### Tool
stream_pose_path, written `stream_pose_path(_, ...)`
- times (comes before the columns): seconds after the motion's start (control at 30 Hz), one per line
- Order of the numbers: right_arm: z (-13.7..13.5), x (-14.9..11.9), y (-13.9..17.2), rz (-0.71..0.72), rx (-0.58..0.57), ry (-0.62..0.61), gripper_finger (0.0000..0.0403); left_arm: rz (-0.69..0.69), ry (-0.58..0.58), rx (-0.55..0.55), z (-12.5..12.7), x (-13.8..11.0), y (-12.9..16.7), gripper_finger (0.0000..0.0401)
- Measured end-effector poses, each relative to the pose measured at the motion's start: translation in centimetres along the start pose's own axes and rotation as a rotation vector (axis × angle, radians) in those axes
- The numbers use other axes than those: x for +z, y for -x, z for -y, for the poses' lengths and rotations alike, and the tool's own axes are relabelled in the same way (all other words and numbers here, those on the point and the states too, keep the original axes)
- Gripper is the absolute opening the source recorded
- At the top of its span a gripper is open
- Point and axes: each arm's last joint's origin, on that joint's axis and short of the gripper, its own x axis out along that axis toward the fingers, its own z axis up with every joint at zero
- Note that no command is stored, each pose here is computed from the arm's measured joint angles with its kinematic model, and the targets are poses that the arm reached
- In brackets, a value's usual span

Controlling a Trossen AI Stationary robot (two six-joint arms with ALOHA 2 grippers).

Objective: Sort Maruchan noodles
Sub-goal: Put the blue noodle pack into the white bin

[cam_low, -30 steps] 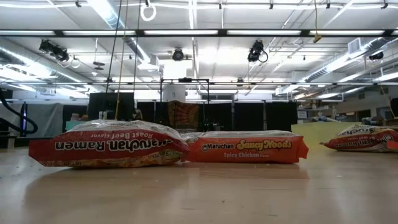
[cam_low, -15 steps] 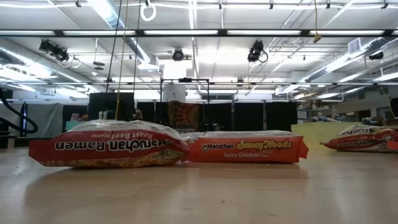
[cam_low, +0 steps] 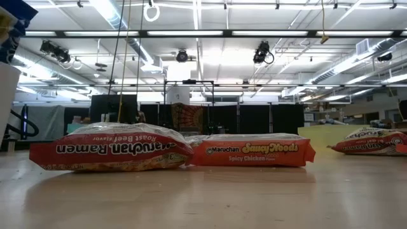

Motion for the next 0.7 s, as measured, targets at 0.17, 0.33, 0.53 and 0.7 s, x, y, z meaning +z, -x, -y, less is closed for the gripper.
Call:
stream_pose_path(0.17,0.5,0.7,-0.6,0.021,-0.027,0.009,0.0158,0.029,0.021,0.008,-0.5,0.7,-0.4,0.0024)
stream_pose_path(0.33,1.0,1.3,-0.9,0.034,-0.047,0.033,0.0158,0.010,0.037,0.070,-1.1,1.4,0.8,0.0073)
stream_pose_path(0.53,1.6,2.1,-1.5,0.043,-0.064,0.051,0.0158,0.038,0.060,0.049,-2.4,1.7,3.9,0.0157)
stream_pose_path(0.7,1.9,2.5,-1.7,0.027,-0.054,0.041,0.0158,-0.110,0.054,0.092,-2.6,0.4,3.9,0.0182)
